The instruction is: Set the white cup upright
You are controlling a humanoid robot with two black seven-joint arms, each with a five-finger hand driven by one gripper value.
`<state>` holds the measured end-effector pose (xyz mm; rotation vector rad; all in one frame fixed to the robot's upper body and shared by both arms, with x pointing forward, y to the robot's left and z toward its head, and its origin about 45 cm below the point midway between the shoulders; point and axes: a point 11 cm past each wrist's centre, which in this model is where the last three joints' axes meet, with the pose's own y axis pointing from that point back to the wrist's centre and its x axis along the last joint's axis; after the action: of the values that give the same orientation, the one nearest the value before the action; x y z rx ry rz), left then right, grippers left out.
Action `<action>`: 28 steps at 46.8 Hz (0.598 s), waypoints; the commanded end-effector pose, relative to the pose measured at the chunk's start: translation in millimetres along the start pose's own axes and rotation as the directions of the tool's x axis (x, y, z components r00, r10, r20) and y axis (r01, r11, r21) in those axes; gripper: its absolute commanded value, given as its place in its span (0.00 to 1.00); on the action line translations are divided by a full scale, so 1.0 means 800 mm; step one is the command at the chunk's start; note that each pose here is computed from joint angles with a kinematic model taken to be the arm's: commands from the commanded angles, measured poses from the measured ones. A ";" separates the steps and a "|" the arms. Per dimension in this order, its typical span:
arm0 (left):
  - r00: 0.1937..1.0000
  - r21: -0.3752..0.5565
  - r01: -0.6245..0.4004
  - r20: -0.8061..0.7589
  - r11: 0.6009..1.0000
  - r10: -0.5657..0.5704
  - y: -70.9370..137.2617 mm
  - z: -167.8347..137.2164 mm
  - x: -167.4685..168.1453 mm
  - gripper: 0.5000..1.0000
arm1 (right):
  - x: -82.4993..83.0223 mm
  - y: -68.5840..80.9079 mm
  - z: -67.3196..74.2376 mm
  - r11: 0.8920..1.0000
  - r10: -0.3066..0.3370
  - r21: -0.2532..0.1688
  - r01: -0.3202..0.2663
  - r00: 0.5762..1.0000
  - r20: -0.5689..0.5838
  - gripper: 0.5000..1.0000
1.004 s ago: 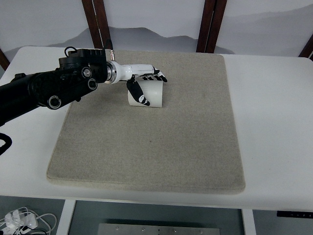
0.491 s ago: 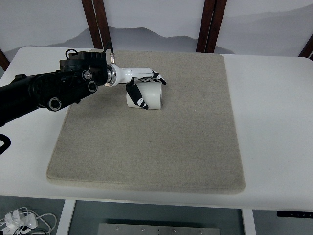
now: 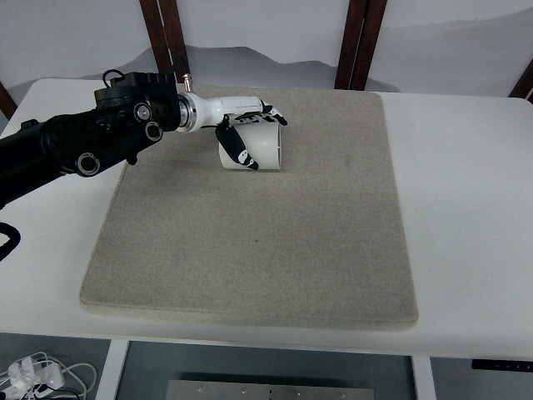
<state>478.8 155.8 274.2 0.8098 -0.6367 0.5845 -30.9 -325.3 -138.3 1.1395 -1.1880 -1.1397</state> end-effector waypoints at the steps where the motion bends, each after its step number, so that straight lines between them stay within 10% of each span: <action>1: 0.998 -0.027 -0.020 -0.061 0.999 0.018 0.002 0.006 0.009 0.11 | 0.000 0.000 0.000 1.000 0.000 0.000 0.000 1.000 -0.001 0.90; 28: 0.821 -0.240 -0.180 -0.571 0.954 0.011 0.023 -0.008 0.055 0.11 | 0.000 0.000 0.000 1.000 0.000 0.000 0.000 1.000 -0.001 0.90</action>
<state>494.6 173.6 307.6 0.3547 -0.2387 0.7490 -31.0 -325.3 -138.3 1.1395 -1.1877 -1.1396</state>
